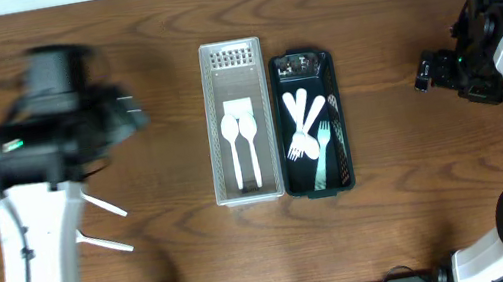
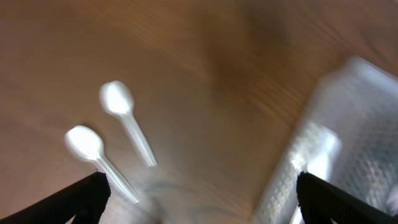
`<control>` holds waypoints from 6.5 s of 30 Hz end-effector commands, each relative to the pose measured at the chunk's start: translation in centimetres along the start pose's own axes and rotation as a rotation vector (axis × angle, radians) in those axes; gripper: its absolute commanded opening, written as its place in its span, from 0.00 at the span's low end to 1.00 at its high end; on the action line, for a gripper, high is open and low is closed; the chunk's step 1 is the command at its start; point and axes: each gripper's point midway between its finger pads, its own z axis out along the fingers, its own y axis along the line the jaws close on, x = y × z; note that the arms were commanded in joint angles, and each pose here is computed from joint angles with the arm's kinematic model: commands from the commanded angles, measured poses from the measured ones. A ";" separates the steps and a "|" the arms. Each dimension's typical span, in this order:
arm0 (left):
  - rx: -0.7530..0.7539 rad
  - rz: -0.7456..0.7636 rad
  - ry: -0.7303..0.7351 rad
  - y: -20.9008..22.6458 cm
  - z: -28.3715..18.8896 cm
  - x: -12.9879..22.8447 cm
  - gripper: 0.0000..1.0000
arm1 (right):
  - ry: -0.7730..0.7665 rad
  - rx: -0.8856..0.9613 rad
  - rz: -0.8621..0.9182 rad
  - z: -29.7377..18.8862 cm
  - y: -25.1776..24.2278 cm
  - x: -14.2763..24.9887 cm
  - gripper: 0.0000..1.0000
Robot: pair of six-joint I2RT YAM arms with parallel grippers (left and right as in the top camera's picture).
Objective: Pack container
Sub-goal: 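Grasp another white spoon with the left gripper and drop it in the white basket, then return the left gripper to the remaining spoons and grasp one, then carry the spoon with the left gripper into the white basket and release, then move the left gripper to the last white spoon and grasp it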
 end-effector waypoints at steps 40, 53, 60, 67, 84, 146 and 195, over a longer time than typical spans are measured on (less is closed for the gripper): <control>-0.319 -0.483 0.519 11.0 25.3 10.3 0.98 | 0.041 0.003 -0.040 0.1 0.1 1.0 0.99; -0.312 -0.472 0.507 11.0 25.5 10.1 0.95 | 0.047 0.004 -0.043 0.1 0.1 1.2 0.99; -0.300 -0.448 0.503 11.3 26.3 11.2 0.95 | 0.056 0.006 -0.043 0.1 0.1 1.4 0.99; -0.301 -0.449 0.514 11.6 27.0 13.2 0.95 | 0.060 0.006 -0.042 0.0 0.0 1.5 0.99; -0.303 -0.448 0.523 11.6 26.9 13.4 0.40 | 0.073 0.009 -0.041 0.0 0.0 1.8 0.99; 0.160 0.823 0.382 -18.6 13.2 19.6 0.06 | 0.103 0.009 -0.031 0.0 -0.1 2.6 0.99; -0.256 -0.769 0.390 16.5 18.3 15.0 0.98 | 0.108 0.010 -0.032 0.0 -0.1 2.7 0.99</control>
